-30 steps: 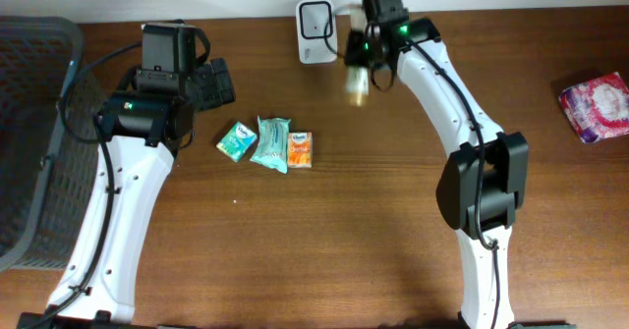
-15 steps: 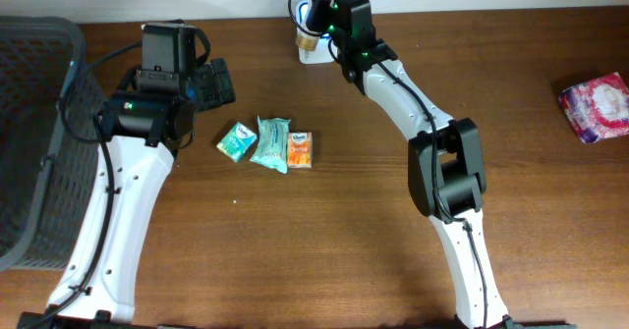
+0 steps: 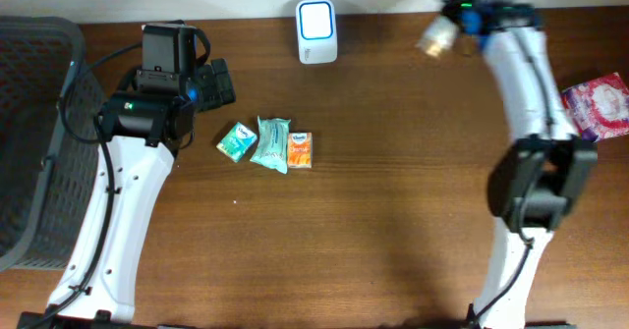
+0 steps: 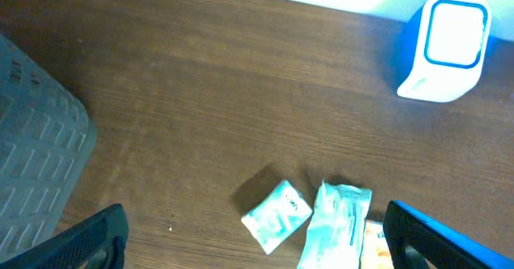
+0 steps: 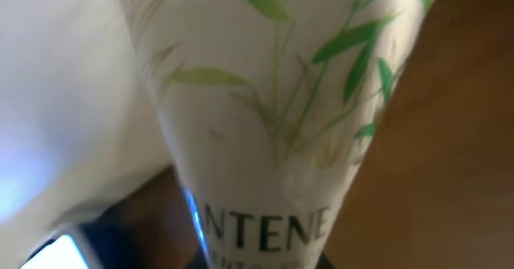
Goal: Scan the item barcode
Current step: 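Carry the Pantene tube to the right edge and release, then grasp the small orange Kleenex box with the right gripper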
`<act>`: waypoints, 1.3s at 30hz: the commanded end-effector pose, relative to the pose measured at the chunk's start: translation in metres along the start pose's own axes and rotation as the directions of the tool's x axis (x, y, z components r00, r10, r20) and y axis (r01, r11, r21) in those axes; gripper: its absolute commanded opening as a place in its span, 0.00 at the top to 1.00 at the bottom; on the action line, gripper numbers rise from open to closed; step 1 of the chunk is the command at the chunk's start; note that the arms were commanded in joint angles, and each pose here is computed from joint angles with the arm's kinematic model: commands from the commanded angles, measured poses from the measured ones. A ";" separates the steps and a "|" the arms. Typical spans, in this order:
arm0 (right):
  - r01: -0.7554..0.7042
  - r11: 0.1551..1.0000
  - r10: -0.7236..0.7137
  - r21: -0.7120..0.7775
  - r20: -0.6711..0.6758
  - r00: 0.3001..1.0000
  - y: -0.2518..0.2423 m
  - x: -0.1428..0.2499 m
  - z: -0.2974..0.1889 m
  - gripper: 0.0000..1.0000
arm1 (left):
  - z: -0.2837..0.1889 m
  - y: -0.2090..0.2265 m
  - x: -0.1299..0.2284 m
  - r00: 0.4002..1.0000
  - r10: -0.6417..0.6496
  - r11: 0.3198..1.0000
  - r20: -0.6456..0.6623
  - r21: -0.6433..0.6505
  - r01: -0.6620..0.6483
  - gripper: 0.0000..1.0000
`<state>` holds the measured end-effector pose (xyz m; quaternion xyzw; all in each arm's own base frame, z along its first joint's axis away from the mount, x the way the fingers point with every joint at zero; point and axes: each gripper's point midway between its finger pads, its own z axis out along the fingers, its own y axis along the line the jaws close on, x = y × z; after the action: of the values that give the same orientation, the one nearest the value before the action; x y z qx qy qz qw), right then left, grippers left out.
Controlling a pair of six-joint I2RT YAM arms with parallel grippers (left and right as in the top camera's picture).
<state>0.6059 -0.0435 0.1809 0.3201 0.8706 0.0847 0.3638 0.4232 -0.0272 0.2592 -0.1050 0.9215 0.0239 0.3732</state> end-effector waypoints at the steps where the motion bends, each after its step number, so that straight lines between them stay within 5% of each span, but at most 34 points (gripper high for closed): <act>1: -0.089 0.961 0.095 0.260 -0.009 0.995 -0.114 -0.029 -0.025 0.96 | -0.002 0.003 -0.002 1.000 0.008 1.000 0.011 -0.010 -0.008 0.01; 6: -0.383 0.755 0.443 0.532 0.017 0.896 -0.298 -0.038 -0.077 0.96 | -0.002 0.003 -0.002 1.000 0.008 1.000 0.011 -0.010 -0.008 0.01; 9: -0.454 0.634 0.511 0.626 0.102 0.853 -0.375 -0.038 -0.103 0.96 | -0.002 0.003 -0.002 1.000 0.008 1.000 0.011 -0.010 -0.008 0.01; 13: -0.461 0.576 0.545 0.674 0.104 0.832 -0.416 -0.006 -0.087 0.95 | -0.002 0.003 -0.002 1.000 0.008 1.000 0.011 -0.010 -0.008 0.01; 18: -0.456 0.572 0.538 0.681 0.108 0.836 -0.423 0.004 -0.075 0.76 | -0.002 0.003 -0.002 1.000 0.008 1.000 0.011 -0.010 -0.008 0.01; 19: -0.450 0.593 0.540 0.668 0.085 0.837 -0.419 0.005 -0.073 0.67 | -0.002 0.003 -0.002 1.000 0.008 1.000 0.011 -0.010 -0.008 0.01; 21: -0.391 0.702 0.506 0.595 -0.030 0.862 -0.401 0.005 -0.064 0.67 | -0.002 0.003 -0.002 1.000 0.008 1.000 0.011 -0.010 -0.008 0.01; 24: -0.381 0.733 0.481 0.564 -0.033 0.876 -0.384 -0.006 -0.090 0.67 | -0.002 0.003 -0.002 1.000 0.008 1.000 0.011 -0.010 -0.008 0.01; 29: -0.392 0.862 0.473 0.321 -0.232 0.850 -0.265 0.008 -0.142 0.61 | -0.002 0.003 -0.002 1.000 0.008 1.000 0.011 -0.010 -0.008 0.01; 31: -0.279 0.911 0.383 0.303 -0.371 0.846 -0.210 0.045 -0.128 0.50 | -0.002 0.003 -0.002 1.000 0.008 1.000 0.011 -0.010 -0.008 0.01; 33: -0.137 0.963 0.236 0.233 -0.477 0.847 -0.145 0.082 -0.113 0.20 | -0.002 0.003 -0.002 1.000 0.008 1.000 0.011 -0.010 -0.008 0.01; 35: -0.019 0.989 0.096 0.147 -0.537 0.838 -0.090 0.116 -0.108 0.01 | -0.002 0.003 -0.002 1.000 0.008 1.000 0.011 -0.010 -0.008 0.01; 39: 0.239 0.970 -0.190 0.033 -0.505 0.842 -0.005 0.170 -0.102 0.01 | -0.002 0.003 -0.002 1.000 0.008 1.000 0.011 -0.010 -0.008 0.01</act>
<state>0.4417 0.0514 0.1642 0.2309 0.9589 0.1248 0.1082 0.4232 -0.0272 0.2592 -0.1050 0.9215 0.0239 0.3732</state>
